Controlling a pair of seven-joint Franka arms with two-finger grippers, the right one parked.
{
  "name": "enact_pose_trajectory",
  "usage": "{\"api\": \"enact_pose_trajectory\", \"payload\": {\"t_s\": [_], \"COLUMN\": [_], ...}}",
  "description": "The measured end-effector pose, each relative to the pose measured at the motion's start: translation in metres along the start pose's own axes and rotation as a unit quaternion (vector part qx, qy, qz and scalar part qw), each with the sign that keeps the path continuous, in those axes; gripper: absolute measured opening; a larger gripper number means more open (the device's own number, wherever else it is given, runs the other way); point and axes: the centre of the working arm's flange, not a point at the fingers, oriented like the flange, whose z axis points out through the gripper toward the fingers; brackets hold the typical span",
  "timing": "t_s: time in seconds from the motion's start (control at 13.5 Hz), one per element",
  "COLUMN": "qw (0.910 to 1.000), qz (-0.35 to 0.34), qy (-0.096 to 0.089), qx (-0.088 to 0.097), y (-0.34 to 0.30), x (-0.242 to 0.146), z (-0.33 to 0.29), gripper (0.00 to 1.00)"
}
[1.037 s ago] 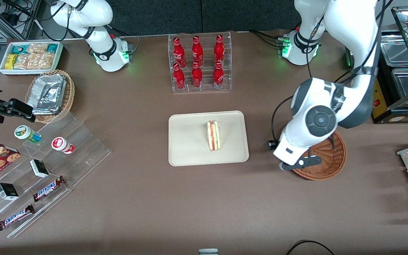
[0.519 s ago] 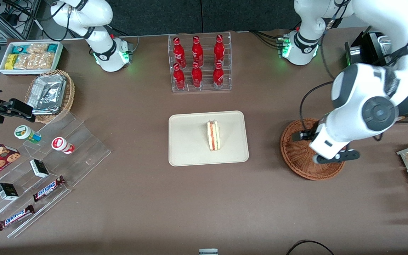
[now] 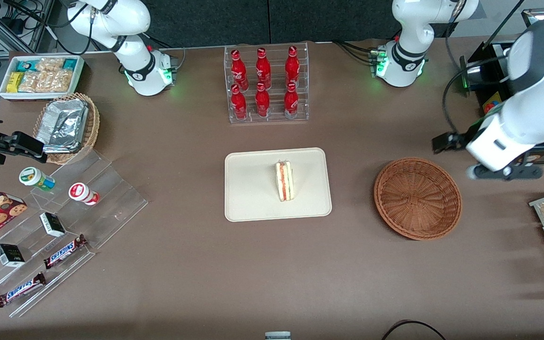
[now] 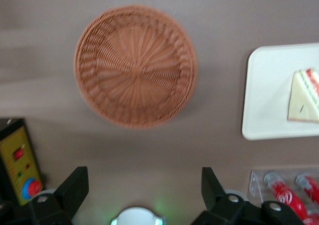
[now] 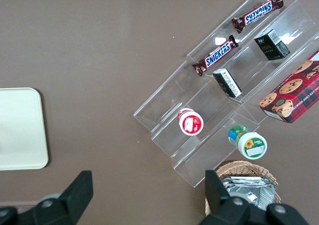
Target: Place sandwich from basket to tray
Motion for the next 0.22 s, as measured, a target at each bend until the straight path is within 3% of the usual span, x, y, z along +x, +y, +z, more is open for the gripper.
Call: {"api": "enact_pose_trajectory", "payload": {"t_s": [0.22], "qw": [0.9999], "qz": [0.013], "qy": [-0.003], "qx": [-0.001], "y": [-0.027], "x": [-0.029], "z": [-0.026], "gripper": [1.0]}}
